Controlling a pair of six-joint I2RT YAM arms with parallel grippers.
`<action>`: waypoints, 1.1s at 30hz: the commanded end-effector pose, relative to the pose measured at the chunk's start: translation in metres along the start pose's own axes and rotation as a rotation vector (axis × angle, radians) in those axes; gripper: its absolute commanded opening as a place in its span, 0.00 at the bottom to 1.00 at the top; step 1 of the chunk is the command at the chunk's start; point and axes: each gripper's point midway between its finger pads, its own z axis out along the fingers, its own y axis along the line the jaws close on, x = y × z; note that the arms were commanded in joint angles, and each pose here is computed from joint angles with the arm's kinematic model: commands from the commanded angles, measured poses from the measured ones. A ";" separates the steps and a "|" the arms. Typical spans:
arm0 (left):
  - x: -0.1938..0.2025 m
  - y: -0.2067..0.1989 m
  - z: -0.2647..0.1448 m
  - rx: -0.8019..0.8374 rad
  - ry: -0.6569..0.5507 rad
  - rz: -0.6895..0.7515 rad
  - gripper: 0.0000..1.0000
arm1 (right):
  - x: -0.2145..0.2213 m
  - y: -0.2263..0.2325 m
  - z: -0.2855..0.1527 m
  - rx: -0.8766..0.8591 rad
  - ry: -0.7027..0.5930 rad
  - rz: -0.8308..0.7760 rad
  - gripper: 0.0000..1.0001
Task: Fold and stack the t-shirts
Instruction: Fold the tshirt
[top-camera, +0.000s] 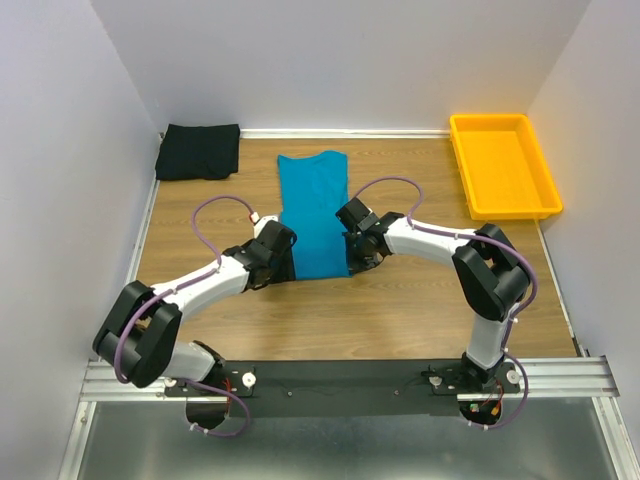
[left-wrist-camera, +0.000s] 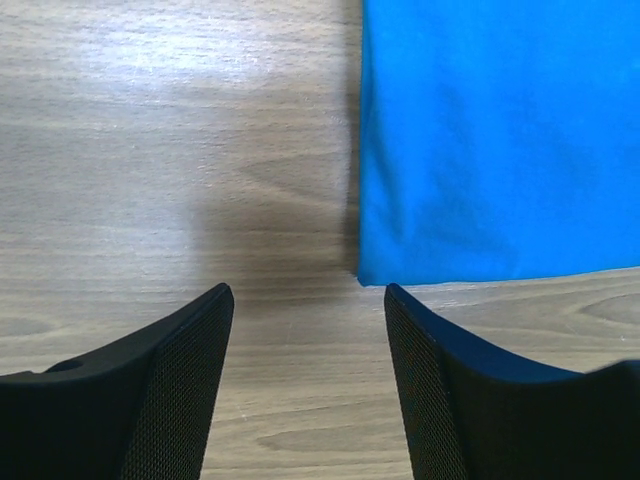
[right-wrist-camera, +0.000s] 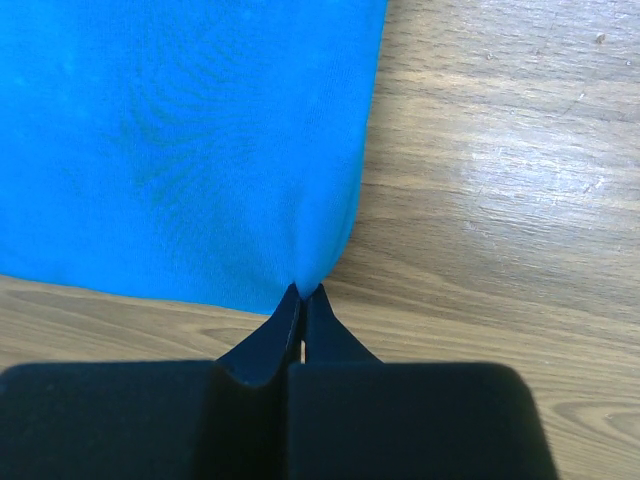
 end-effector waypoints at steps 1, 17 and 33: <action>-0.007 -0.005 0.006 0.000 -0.046 -0.009 0.66 | 0.038 -0.031 0.018 0.134 0.108 -0.040 0.00; 0.022 -0.018 0.031 -0.058 0.044 0.071 0.53 | 0.046 -0.033 0.019 0.138 0.119 -0.065 0.01; 0.042 -0.012 0.031 -0.078 0.108 0.102 0.00 | 0.049 -0.037 0.017 0.138 0.116 -0.091 0.01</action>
